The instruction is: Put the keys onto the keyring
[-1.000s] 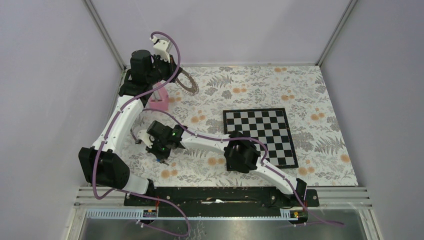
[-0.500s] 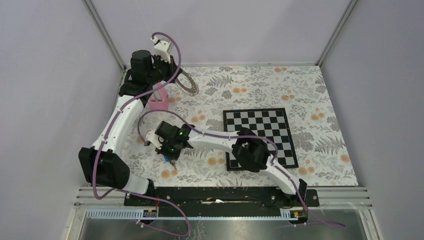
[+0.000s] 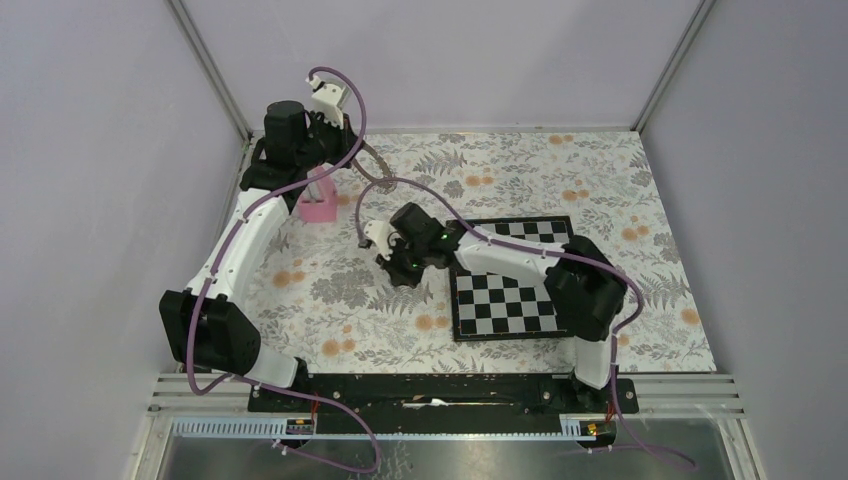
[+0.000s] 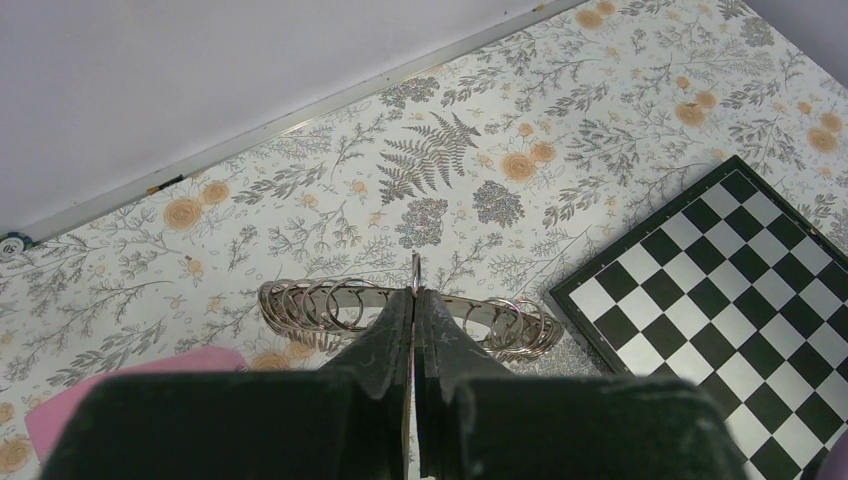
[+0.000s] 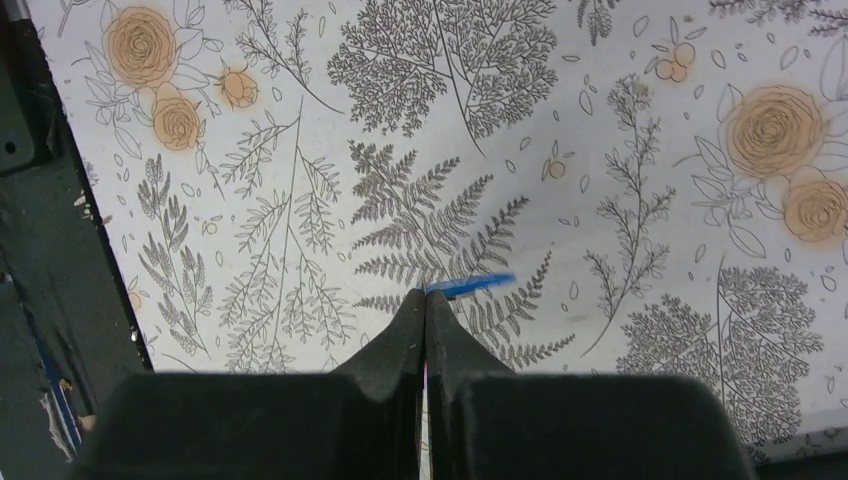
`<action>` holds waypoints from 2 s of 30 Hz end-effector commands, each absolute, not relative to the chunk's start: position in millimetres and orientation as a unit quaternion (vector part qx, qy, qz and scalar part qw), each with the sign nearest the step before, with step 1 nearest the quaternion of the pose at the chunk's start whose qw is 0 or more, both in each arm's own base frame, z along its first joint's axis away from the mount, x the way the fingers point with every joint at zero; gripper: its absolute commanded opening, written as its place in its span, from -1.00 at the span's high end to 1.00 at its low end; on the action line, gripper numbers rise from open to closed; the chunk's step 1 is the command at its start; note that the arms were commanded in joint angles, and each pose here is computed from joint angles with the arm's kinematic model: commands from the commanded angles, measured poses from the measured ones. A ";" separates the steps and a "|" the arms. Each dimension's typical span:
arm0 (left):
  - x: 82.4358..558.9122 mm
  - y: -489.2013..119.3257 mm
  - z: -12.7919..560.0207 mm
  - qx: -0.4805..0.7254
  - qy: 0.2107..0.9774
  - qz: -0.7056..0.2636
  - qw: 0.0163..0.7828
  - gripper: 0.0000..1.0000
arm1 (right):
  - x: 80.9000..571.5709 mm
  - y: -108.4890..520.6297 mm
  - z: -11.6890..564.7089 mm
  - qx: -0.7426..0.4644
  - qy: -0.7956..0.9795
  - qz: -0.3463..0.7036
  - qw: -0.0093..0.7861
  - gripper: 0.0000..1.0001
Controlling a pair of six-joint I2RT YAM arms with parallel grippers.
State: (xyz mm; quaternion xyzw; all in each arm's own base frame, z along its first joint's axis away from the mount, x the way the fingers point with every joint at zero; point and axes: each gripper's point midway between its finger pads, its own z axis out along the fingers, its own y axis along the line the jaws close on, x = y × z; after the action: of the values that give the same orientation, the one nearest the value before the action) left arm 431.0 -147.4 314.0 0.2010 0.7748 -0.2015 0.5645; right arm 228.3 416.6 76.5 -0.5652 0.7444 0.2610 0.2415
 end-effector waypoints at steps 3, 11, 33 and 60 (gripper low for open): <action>437.2 -149.5 339.3 0.227 0.737 -0.196 0.605 1.00 | 226.1 406.2 121.0 -0.583 0.688 0.323 0.286 1.00; 429.6 -157.1 329.6 0.250 0.734 -0.214 0.593 1.00 | 226.4 383.8 170.2 -0.566 0.653 0.401 0.303 1.00; 410.2 -169.9 322.9 0.286 0.719 -0.251 0.581 1.00 | 245.2 360.4 159.5 -0.545 0.672 0.379 0.329 1.00; 259.8 -262.6 284.9 0.575 0.501 -0.439 0.475 1.00 | 243.6 288.4 266.6 -0.553 0.622 0.337 0.440 1.00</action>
State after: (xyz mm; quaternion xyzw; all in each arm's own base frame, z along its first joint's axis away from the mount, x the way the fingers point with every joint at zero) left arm 281.1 -249.7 270.3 0.5185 0.5851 -0.4240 0.4571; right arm 239.8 298.7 241.7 -0.5480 0.6349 0.3621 0.4067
